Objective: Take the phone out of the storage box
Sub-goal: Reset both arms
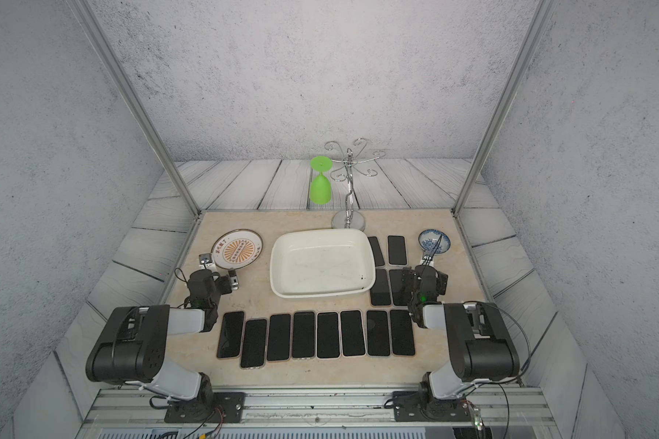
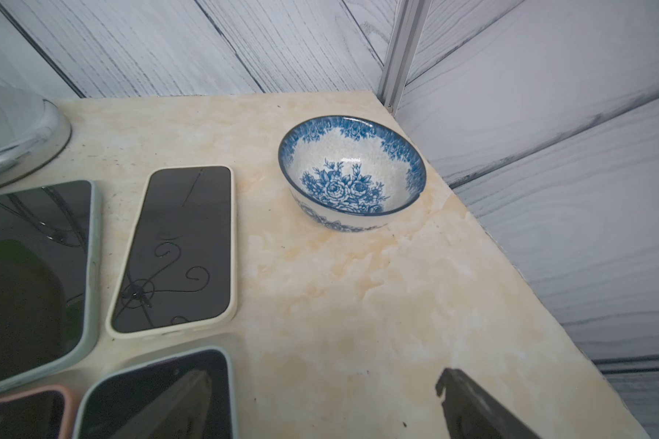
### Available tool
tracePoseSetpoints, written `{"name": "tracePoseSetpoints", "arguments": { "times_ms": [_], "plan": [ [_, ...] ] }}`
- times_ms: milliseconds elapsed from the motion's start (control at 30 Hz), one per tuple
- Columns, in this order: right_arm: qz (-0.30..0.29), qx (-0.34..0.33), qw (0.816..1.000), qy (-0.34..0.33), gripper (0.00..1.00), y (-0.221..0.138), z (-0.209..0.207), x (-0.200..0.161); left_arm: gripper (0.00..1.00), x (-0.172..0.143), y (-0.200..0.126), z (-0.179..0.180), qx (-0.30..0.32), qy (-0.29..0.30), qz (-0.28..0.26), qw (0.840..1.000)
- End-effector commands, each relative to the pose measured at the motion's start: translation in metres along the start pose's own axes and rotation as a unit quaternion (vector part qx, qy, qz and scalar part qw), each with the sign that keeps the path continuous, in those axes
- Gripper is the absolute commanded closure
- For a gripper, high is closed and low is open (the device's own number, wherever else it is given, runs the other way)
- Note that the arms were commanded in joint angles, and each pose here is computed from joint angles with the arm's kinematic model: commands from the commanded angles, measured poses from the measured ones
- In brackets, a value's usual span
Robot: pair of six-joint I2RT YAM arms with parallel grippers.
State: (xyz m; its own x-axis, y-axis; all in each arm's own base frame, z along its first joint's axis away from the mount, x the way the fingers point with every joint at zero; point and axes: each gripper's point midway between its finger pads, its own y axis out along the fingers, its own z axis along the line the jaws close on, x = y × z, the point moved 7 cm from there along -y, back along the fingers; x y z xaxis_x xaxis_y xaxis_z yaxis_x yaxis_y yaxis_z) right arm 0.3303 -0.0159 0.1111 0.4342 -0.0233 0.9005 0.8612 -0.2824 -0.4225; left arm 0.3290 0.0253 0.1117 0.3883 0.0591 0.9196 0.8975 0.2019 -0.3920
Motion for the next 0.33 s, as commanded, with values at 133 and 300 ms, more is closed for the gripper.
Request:
{"name": "tracePoseSetpoints", "arguments": {
  "times_ms": [133,300],
  "plan": [
    [-0.016,0.007,1.000,0.007,0.01,-0.0011,0.0005,0.0068,0.02,0.0105,0.0008,-0.0026,-0.006,0.005,-0.013,1.000],
    [-0.016,0.006,1.000,0.008,0.01,-0.0005,0.0004,0.0077,0.02,0.0111,0.0007,-0.0027,-0.006,0.006,-0.010,1.000]
  ]
}}
